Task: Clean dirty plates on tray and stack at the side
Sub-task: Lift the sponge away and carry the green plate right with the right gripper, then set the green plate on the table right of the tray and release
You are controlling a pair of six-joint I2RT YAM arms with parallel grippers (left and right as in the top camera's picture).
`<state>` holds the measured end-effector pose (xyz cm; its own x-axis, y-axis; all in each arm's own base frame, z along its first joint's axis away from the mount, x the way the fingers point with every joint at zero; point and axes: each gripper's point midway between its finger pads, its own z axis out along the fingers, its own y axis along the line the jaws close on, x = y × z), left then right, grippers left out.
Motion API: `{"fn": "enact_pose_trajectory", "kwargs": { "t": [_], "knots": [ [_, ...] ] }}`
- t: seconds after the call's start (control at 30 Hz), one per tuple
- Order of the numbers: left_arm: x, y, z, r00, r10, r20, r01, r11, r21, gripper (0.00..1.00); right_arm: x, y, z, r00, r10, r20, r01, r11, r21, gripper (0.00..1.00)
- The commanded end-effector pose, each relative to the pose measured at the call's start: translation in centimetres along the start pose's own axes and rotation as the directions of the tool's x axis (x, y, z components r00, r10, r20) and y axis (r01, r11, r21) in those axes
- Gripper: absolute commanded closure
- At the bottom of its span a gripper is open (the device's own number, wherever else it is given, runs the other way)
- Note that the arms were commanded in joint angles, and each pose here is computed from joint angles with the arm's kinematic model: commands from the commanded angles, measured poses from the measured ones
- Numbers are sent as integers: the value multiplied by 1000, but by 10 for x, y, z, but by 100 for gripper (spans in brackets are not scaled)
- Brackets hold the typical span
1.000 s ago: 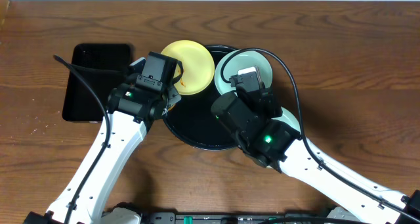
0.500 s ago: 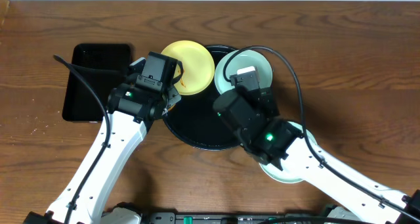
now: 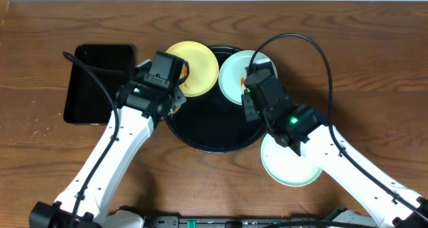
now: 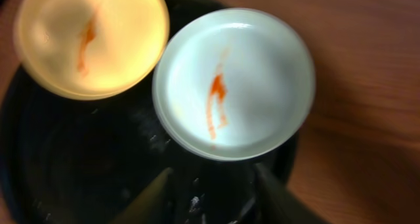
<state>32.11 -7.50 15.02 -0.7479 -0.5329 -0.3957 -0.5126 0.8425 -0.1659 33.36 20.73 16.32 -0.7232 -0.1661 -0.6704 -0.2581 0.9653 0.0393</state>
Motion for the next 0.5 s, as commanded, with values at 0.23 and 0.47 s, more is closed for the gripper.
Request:
{"fn": "enact_pose_trajectory", "kwargs": {
  "t": [0.23,0.47],
  "knots": [
    [3,-1,16,999,16,-27,-17,999,-33,93,11,12,-5,994,55,-92,-67,989,-131,38],
    [9,-11,23,998,29,-50,-30,999,-13,93,4,-3,-5,979,142,-148,-178,946,-273,39]
  ]
}}
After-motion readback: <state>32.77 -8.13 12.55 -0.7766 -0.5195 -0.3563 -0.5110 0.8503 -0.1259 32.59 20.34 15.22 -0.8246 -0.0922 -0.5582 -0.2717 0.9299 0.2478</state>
